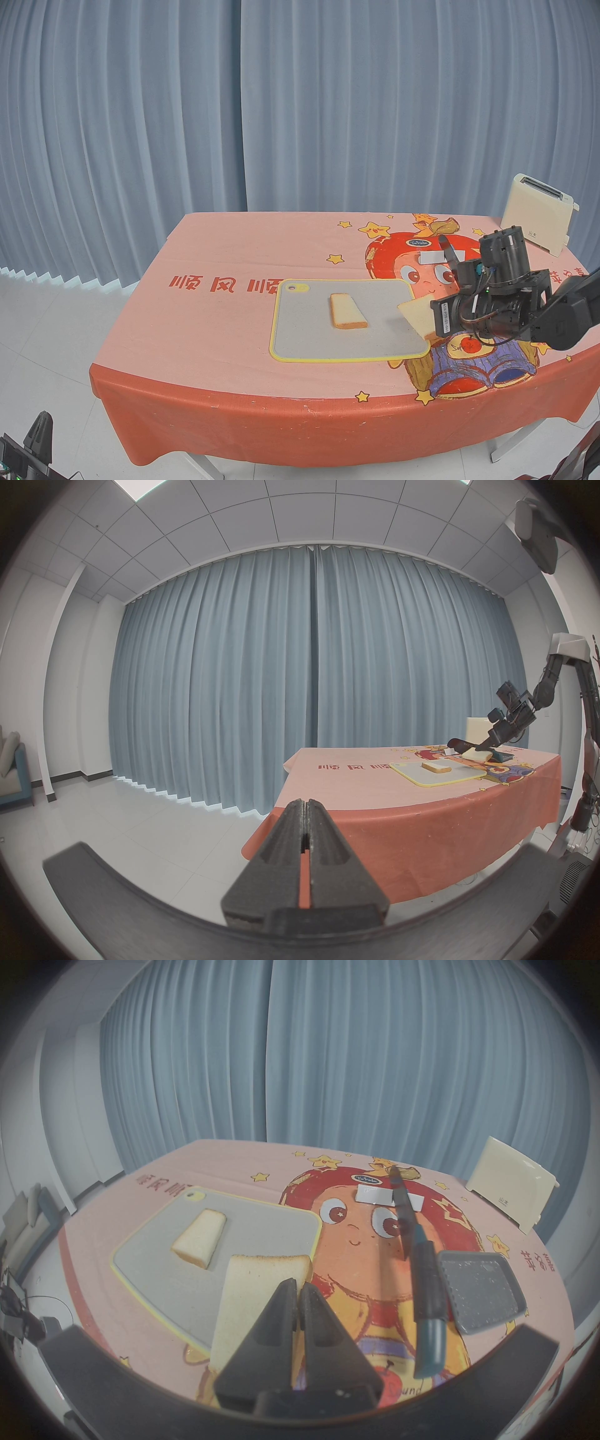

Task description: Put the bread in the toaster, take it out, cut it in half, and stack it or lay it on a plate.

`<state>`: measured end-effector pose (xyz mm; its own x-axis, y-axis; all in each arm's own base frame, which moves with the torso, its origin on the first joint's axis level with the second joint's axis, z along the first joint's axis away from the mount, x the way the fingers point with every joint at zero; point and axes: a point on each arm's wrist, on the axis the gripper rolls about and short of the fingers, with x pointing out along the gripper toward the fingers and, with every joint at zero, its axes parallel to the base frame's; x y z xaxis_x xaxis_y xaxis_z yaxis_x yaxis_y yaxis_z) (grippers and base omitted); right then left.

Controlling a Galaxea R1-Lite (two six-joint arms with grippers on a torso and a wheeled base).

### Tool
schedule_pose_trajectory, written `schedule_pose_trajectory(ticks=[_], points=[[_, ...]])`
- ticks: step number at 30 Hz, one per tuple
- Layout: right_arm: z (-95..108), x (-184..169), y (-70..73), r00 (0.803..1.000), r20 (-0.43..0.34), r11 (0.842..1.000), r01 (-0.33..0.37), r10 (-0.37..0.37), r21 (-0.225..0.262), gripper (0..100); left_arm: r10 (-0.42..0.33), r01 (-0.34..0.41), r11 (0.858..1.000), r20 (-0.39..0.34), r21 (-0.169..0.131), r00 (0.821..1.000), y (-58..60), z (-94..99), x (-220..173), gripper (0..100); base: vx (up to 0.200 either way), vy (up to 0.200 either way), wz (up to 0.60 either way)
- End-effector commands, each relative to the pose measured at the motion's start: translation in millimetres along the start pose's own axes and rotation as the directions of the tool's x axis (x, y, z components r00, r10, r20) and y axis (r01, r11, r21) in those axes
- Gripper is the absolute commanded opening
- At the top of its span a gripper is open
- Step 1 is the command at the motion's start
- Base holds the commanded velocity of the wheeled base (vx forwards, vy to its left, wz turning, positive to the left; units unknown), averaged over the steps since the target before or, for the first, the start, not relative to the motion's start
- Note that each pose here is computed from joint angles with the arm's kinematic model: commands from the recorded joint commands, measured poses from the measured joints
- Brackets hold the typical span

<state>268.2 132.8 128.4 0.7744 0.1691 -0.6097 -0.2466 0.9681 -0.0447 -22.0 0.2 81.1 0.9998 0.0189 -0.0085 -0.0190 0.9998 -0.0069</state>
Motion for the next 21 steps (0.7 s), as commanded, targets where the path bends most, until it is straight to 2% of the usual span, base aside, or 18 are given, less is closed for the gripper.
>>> schedule_pose_trajectory(ticks=[1, 11, 15, 18, 21], points=[[1.8, -31.6, -6.3, 0.998, 0.068, 0.999, -0.01, 0.007, 0.047, 0, 0.001, -0.001, 1.0, -0.019, 0.0, 1.0, 0.0, -4.8, 1.4, 0, 0.0, 0.0, 0.0], [0.8, -44.1, -10.5, 0.996, 0.091, 0.98, -0.029, 0.011, 0.199, 0, 0.001, -0.001, 1.0, -0.019, 0.0, 1.0, 0.0, -4.8, 1.4, 0, 0.0, 0.0, 0.0], [-3.0, -52.4, -10.4, 0.995, 0.099, 0.98, -0.03, 0.011, 0.198, 0, 0.001, -0.001, 1.0, -0.019, 0.0, 1.0, 0.0, -4.8, 1.4, 0, 0.0, 0.0, 0.0], [0.4, -69.7, -3.2, 0.987, 0.149, 0.979, -0.08, 0.052, 0.189, 0, 0.001, -0.001, 1.0, -0.019, 0.0, 1.0, 0.0, -4.8, 1.4, 0, 0.0, 0.0, 0.0], [-2.0, -82.3, -0.3, 0.983, 0.167, 0.979, -0.105, 0.075, 0.175, 0, 0.003, -0.003, 1.0, -0.019, 0.001, 1.0, 0.1, -4.8, 1.4, 0, 0.0, 0.0, 0.0]])
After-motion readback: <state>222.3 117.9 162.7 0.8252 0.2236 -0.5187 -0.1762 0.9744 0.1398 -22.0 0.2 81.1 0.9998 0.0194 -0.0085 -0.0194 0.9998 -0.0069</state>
